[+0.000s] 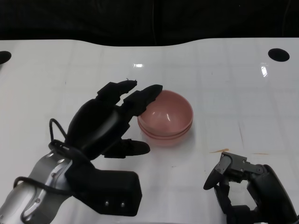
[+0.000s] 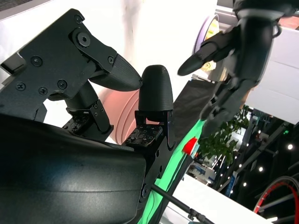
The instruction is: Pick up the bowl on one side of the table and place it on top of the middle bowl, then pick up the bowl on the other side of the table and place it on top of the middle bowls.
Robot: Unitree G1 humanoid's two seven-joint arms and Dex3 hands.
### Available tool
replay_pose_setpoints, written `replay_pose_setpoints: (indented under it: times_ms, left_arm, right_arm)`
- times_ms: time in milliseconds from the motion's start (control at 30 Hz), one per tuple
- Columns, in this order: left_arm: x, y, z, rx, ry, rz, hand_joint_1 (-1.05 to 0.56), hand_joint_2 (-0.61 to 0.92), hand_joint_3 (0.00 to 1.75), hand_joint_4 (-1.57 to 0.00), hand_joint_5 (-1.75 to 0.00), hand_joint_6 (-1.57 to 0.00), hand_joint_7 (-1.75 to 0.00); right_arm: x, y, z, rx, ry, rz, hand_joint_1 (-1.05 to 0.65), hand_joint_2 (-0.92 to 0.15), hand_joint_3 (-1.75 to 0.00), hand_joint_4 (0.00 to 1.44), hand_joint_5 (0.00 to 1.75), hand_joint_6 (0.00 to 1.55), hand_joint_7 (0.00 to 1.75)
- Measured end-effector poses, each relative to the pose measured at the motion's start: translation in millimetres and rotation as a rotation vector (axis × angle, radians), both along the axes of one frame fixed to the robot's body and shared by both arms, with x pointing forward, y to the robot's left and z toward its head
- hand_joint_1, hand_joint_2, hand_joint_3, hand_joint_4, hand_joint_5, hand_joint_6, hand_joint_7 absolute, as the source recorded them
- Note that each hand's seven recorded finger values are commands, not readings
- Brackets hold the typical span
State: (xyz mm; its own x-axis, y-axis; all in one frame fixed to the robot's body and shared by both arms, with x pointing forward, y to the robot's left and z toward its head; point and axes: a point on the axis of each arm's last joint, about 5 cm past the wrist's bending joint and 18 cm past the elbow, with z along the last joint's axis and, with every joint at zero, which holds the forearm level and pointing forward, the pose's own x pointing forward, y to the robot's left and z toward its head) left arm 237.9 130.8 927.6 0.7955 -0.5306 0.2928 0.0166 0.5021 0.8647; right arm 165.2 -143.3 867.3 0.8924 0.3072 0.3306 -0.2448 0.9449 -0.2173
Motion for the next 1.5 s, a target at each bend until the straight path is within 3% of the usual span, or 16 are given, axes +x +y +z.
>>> replay_pose_setpoints:
  times_ms: [100, 200, 367, 533, 567, 667, 733, 800, 867, 933, 1033, 1133, 1200, 1333, 1500]
  left_arm:
    - [-10.2, 8.7, 0.5, -0.088, -0.015, -0.007, -0.53, 0.92, 0.16, 0.00, -0.48, -0.25, -0.03]
    - [-21.2, 16.8, -3.4, -0.185, -0.044, -0.015, -0.46, 0.92, 0.17, -0.03, -0.69, -0.33, -0.06]
    - [-38.5, 24.1, -15.5, -0.340, -0.083, -0.001, -0.36, 0.92, 0.17, -0.27, -0.98, -0.57, -0.18]
    - [-52.7, 25.7, -26.1, -0.510, -0.070, 0.012, -0.25, 0.92, 0.19, -0.43, -1.13, -0.72, -0.29]
    - [-56.2, 25.9, -28.5, -0.555, -0.064, 0.015, -0.21, 0.91, 0.23, -0.54, -1.14, -0.77, -0.43]
    - [-67.7, 26.5, -36.6, -0.698, -0.041, 0.044, -0.15, 0.89, 0.29, -0.70, -1.20, -0.77, -0.81]
    - [-76.1, 27.1, -42.3, -0.775, -0.009, 0.075, -0.13, 0.87, 0.31, -0.74, -1.23, -0.79, -0.93]
    - [-82.5, 28.5, -46.6, -0.823, 0.023, 0.099, -0.12, 0.85, 0.34, -0.77, -1.25, -0.82, -0.98]
    - [-89.3, 29.0, -50.8, -0.889, 0.055, 0.129, -0.12, 0.76, 0.58, -0.75, -1.31, -0.81, -1.05]
    - [-97.1, 28.9, -54.8, -0.950, 0.106, 0.151, -0.12, 0.71, 0.71, -0.74, -1.32, -0.79, -1.05]
    - [-104.6, 29.0, -57.8, -1.041, 0.193, 0.177, -0.10, 0.71, 0.75, -0.75, -1.34, -0.78, -1.05]
    - [-106.8, 29.1, -57.7, -1.084, 0.241, 0.165, -0.07, 0.72, 0.81, -0.75, -1.48, -0.80, -1.10]
    - [-107.1, 29.6, -58.6, -1.092, 0.271, 0.163, -0.07, 0.71, 0.86, -0.75, -1.65, -0.74, -1.34]
    - [-106.1, 33.0, -60.1, -1.104, 0.321, 0.157, -0.10, 0.72, 0.83, -0.80, -1.74, -0.74, -1.54]
    - [-100.5, 39.7, -62.5, -1.139, 0.373, 0.125, -0.09, 0.61, 1.03, -0.85, -1.73, -0.78, -1.52]
  right_arm:
    - [0.0, 0.3, 0.0, 0.001, -0.005, 0.001, -0.25, -0.41, -1.31, 0.88, 1.75, 0.80, 1.45]
    - [0.1, 0.4, 0.0, -0.001, -0.007, 0.002, -0.25, -0.41, -1.32, 0.88, 1.75, 0.80, 1.44]
    - [-0.1, 0.7, -0.1, -0.006, -0.007, 0.002, -0.27, -0.41, -1.31, 0.89, 1.75, 0.80, 1.44]
    - [-0.9, 0.6, -0.7, -0.004, -0.003, 0.000, -0.27, -0.41, -1.31, 0.88, 1.75, 0.80, 1.43]
    - [-1.0, 0.7, -0.8, -0.004, -0.002, 0.001, -0.27, -0.40, -1.31, 0.88, 1.75, 0.80, 1.43]
    - [-1.5, 0.4, -1.0, -0.004, -0.001, 0.000, -0.28, -0.41, -1.30, 0.88, 1.75, 0.80, 1.42]
    - [-1.8, 0.2, -1.2, -0.002, 0.000, 0.001, -0.27, -0.42, -1.30, 0.88, 1.75, 0.80, 1.41]
    - [-2.1, 0.1, -1.3, 0.002, 0.002, 0.000, -0.26, -0.42, -1.30, 0.88, 1.74, 0.80, 1.40]
    - [-2.6, 0.0, -1.1, 0.004, 0.002, -0.001, -0.26, -0.42, -1.28, 0.88, 1.74, 0.81, 1.37]
    - [-3.6, -0.1, -1.3, 0.006, 0.008, -0.003, -0.25, -0.43, -1.27, 0.88, 1.74, 0.81, 1.36]
    - [-5.0, -0.4, -1.7, 0.006, 0.023, -0.008, -0.25, -0.45, -1.25, 0.89, 1.71, 0.82, 1.31]
    - [-4.9, -0.7, -0.5, 0.012, 0.021, -0.011, -0.24, -0.48, -1.17, 0.87, 1.69, 0.84, 1.26]
    - [-4.8, -1.7, -0.4, 0.024, 0.022, -0.015, -0.23, -0.49, -1.14, 0.86, 1.69, 0.84, 1.24]
    - [-3.9, -2.3, -0.2, 0.034, 0.030, -0.012, -0.22, -0.51, -1.12, 0.84, 1.69, 0.84, 1.25]
    - [0.8, -2.3, 0.6, 0.034, 0.031, -0.011, -0.21, -0.51, -1.14, 0.82, 1.66, 0.84, 1.29]
